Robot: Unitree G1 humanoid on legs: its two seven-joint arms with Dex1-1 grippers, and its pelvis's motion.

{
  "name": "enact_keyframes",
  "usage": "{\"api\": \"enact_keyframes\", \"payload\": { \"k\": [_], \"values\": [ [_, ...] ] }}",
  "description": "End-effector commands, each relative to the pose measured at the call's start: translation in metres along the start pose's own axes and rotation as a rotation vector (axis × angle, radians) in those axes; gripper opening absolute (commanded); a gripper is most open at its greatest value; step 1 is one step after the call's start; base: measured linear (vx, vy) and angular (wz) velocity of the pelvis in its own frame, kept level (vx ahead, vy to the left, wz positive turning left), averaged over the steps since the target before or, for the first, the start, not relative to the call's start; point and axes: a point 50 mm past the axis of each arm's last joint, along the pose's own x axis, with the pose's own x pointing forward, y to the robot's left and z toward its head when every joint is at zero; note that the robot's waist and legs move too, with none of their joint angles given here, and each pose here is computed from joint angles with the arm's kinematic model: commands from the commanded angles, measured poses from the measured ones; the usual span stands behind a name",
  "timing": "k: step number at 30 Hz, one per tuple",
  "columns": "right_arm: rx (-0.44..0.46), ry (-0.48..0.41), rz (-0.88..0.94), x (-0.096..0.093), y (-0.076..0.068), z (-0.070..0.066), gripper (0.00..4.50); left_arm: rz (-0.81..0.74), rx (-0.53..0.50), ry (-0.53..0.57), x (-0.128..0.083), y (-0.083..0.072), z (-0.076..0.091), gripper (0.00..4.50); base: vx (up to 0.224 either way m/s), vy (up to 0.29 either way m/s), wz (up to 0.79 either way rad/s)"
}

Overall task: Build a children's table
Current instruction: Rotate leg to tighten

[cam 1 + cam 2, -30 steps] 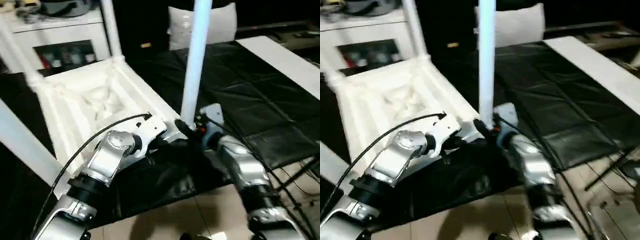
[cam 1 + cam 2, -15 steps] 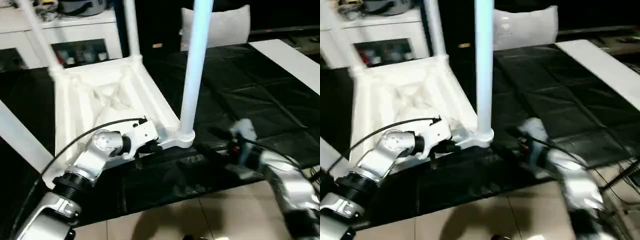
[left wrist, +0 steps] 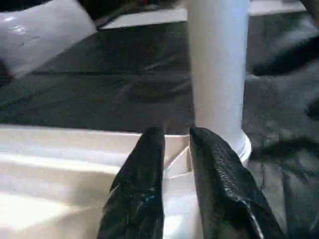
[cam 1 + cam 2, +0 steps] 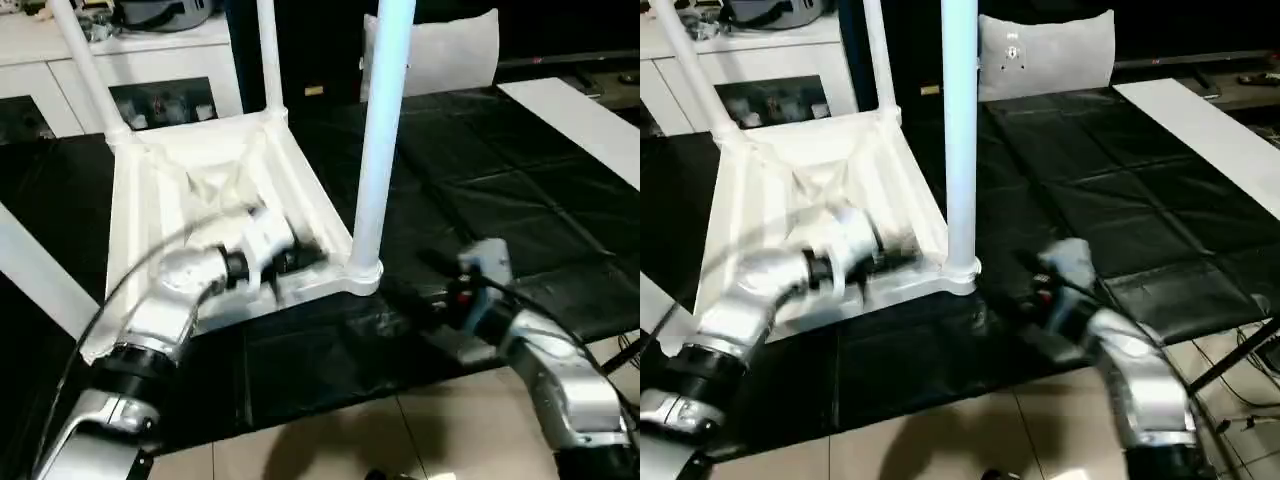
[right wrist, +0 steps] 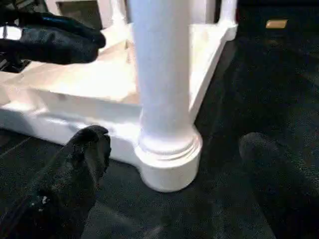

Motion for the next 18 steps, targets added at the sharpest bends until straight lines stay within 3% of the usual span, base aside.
{"api": "enact_keyframes", "payload": {
  "k": [1,3,7,13,18],
  "values": [
    [-0.027,-0.002,0.016,0.002,0.01,0.003,4.5,0.099,-0.049,-0.052,-0.006,-0.009,0.002,0.97,0.0,0.0,0.0],
    [-0.04,0.002,0.018,0.003,0.014,0.002,4.5,0.186,-0.105,-0.108,-0.009,-0.018,0.004,0.97,-0.002,-0.049,0.23],
    [-0.047,0.01,0.012,0.003,0.018,-0.001,4.5,0.371,-0.246,-0.081,-0.012,-0.03,-0.005,0.97,0.024,-0.105,0.6],
    [-0.027,-0.007,-0.037,0.006,0.015,0.0,4.5,0.499,-0.177,0.015,-0.016,-0.039,-0.012,0.97,-0.021,-0.087,0.47],
    [-0.047,-0.002,-0.052,0.008,0.013,0.001,4.5,0.53,-0.193,0.055,-0.017,-0.04,-0.015,0.97,-0.065,0.039,0.05]
  ]
}}
